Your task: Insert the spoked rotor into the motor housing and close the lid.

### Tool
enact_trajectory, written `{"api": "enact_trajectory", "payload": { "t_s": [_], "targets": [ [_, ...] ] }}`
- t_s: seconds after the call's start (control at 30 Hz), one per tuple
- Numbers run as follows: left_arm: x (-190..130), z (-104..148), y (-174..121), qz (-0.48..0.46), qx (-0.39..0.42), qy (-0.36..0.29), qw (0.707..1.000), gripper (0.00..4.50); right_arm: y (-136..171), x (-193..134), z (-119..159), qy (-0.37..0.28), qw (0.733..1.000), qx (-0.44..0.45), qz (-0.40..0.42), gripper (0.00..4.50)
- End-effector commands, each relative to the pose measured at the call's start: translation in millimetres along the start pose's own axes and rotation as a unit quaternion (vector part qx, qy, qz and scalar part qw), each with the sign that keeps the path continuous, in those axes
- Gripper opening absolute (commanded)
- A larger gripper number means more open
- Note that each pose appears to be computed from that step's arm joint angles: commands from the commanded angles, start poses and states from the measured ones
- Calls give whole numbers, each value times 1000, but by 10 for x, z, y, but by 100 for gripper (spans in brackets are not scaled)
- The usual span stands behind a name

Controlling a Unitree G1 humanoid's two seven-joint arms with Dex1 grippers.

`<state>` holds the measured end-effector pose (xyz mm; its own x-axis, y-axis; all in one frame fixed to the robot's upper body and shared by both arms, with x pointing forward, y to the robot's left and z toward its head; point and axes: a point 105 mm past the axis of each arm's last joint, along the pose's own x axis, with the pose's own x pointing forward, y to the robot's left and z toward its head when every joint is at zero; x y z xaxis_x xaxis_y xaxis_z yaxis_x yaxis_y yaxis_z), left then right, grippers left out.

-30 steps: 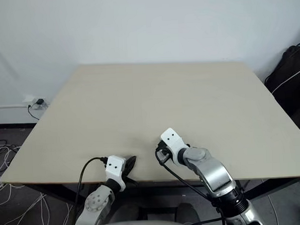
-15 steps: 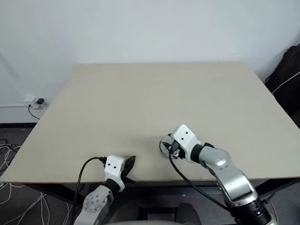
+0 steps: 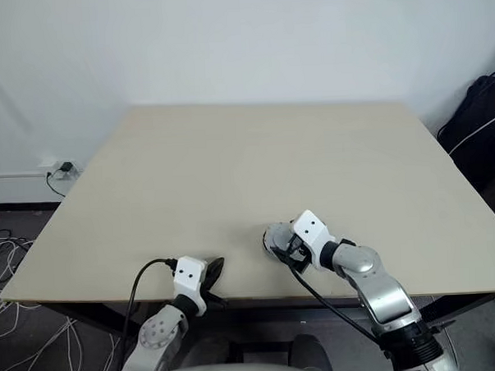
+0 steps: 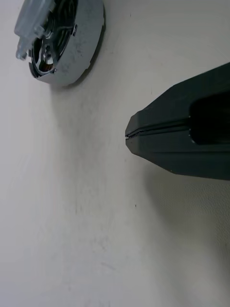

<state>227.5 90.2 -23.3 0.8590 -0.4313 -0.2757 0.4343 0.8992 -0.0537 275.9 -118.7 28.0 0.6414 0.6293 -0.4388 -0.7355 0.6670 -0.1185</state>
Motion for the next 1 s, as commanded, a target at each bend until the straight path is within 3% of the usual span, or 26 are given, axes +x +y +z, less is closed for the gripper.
{"api": "enact_trajectory", "payload": {
  "t_s": [0.03, 0.57, 0.7, 1.0],
  "targets": [
    [18, 128, 5, 1, 6, -26, 1000, 0, -109, 10, 111, -22, 999, 23, -10, 448],
    [-11, 95, 55, 5, 8, -24, 1000, 0, -73, 86, -106, 19, 996, 88, -6, 448],
    [-10, 84, 51, 4, 8, -24, 1000, 0, -73, 90, -85, 14, 996, 90, -7, 324],
    [-1, 151, -10, 4, 4, -30, 1000, 0, -146, 14, 143, -68, 985, 154, -29, 320]
  ]
}}
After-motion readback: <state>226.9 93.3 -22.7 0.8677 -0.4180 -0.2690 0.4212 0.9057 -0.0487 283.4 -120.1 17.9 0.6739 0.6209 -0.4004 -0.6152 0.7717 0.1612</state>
